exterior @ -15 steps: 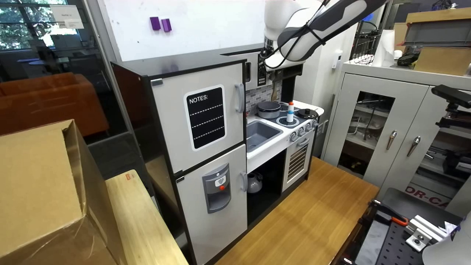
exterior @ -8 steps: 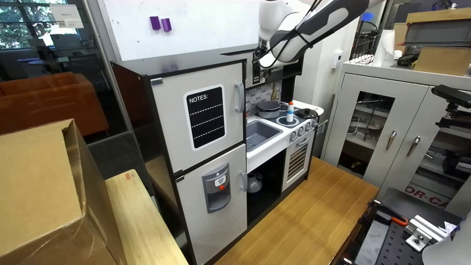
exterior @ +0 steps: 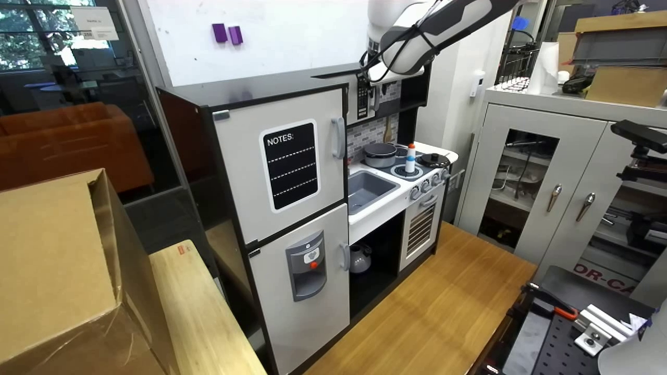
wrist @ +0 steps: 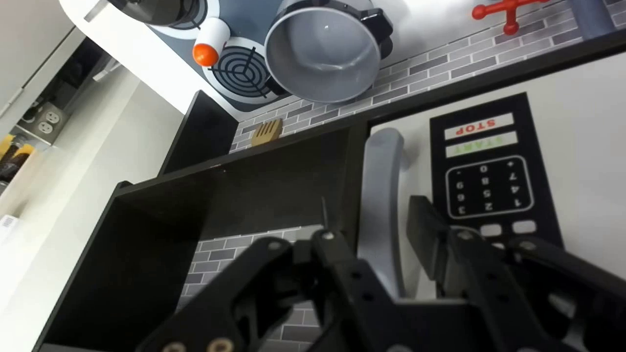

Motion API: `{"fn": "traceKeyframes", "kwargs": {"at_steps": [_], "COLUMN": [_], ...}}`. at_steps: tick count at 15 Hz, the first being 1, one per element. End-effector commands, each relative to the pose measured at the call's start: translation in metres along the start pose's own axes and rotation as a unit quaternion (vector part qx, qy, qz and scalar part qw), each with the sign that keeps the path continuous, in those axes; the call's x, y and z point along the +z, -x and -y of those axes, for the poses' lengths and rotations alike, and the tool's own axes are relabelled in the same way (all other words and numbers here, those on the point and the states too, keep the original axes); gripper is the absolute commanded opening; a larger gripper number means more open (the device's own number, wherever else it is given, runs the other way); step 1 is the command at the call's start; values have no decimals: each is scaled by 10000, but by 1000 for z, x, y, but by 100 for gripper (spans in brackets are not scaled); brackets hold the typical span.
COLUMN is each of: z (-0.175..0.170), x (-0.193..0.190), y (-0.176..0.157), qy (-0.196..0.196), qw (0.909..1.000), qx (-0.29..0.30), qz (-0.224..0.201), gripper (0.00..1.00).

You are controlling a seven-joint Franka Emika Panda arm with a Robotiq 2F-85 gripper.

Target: Close the microwave door

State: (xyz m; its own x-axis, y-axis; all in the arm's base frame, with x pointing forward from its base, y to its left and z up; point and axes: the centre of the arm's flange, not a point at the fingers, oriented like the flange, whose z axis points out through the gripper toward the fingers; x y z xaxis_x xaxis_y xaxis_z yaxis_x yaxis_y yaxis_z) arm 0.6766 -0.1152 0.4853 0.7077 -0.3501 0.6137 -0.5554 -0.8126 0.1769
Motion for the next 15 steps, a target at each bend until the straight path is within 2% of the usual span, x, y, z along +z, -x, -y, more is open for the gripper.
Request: {"fn": "traceKeyframes", "kwargs": {"at_steps": [1, 2, 3, 4, 6, 7, 15], "z": [4, 1, -7, -10, -13, -14, -14], "x": [-9, -10, -3, -1, 1, 1, 1], "y": [-26, -24, -4, -3, -3, -3, -3], "qy": [-182, -171, 49, 92, 130, 135, 136], "qw": [9994, 9994, 9999, 9998, 9997, 9997, 9997], "qx": [-146, -189, -136, -141, -131, -128, -130], "qz": [-254, -220, 63, 112, 136, 138, 138], "gripper": [71, 76, 83, 64, 81, 83, 83]}}
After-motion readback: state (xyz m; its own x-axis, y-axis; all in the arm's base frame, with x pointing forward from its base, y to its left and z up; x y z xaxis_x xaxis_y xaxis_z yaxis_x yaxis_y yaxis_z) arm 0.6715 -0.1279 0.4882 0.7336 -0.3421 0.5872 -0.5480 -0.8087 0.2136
